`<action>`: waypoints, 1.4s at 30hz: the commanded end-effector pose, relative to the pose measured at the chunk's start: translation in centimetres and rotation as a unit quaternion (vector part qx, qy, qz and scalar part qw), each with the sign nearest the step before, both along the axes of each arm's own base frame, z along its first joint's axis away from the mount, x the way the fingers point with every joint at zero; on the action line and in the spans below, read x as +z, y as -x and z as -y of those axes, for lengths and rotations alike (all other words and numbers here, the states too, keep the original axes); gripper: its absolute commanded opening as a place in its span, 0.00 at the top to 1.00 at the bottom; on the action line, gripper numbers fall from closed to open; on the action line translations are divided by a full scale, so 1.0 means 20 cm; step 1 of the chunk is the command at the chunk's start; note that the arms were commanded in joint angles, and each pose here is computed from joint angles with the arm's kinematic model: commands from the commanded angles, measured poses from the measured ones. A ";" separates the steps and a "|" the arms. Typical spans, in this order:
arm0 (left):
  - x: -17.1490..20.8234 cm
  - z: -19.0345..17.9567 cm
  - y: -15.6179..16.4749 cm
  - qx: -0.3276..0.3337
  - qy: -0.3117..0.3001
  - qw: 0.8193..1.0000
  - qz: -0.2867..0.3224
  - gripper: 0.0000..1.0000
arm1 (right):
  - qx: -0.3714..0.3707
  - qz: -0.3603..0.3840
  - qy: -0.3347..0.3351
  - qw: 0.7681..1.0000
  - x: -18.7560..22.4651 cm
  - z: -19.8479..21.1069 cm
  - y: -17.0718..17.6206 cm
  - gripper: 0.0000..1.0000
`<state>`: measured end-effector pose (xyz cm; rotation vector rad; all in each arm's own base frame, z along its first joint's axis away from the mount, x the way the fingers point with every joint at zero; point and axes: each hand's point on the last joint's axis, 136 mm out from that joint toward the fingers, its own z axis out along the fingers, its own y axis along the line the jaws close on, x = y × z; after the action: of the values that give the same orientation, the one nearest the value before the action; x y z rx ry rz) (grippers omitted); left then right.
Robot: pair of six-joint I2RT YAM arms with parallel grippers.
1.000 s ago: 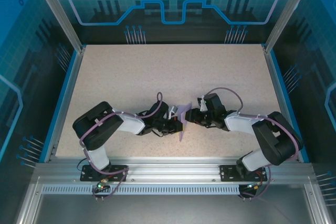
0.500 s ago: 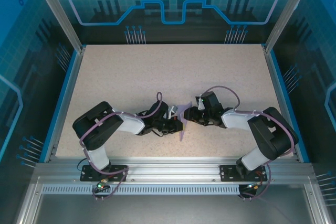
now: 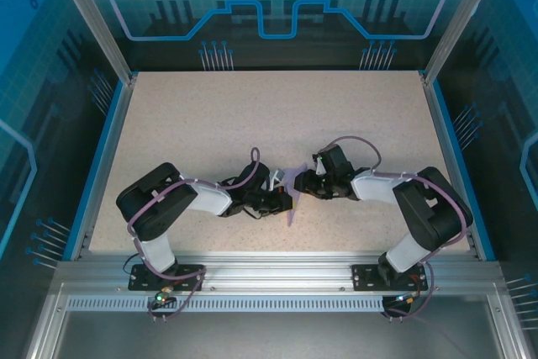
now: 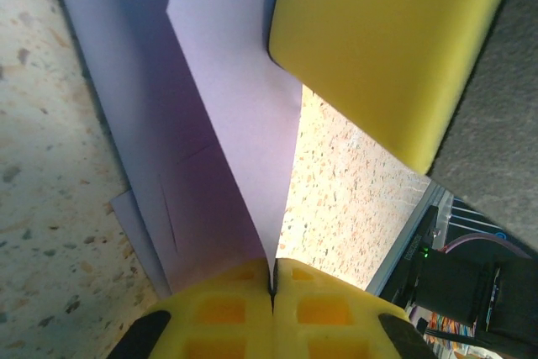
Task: Fold a paper plane with a square sheet of paper (fold left side to right side)
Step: Fold the wing for the fifth time at the center of the table.
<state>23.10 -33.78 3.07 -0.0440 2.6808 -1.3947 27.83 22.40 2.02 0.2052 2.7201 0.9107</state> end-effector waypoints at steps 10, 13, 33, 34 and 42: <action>0.12 -0.02 -0.01 -0.003 0.003 1.000 0.013 0.75 | -0.007 -0.064 0.051 0.997 -0.17 0.06 0.10 0.59; 0.14 -0.04 -0.01 0.002 -0.002 1.000 0.016 0.67 | -0.008 -0.063 0.053 0.997 -0.17 0.06 0.09 0.59; 0.09 -0.08 -0.17 0.014 -0.013 1.000 -0.014 0.57 | -0.005 -0.062 0.054 0.997 -0.16 0.06 0.10 0.59; 0.08 -0.08 -0.17 0.013 -0.014 1.000 -0.016 0.57 | -0.005 -0.062 0.054 0.997 -0.16 0.06 0.10 0.59; 0.03 -0.06 -0.19 0.011 -0.020 0.999 -0.024 0.61 | -0.004 -0.062 0.053 0.997 -0.16 0.06 0.10 0.59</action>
<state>26.58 -32.29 3.78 -0.1423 2.7311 -1.3472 27.85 22.34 1.79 0.2286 2.7533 0.8894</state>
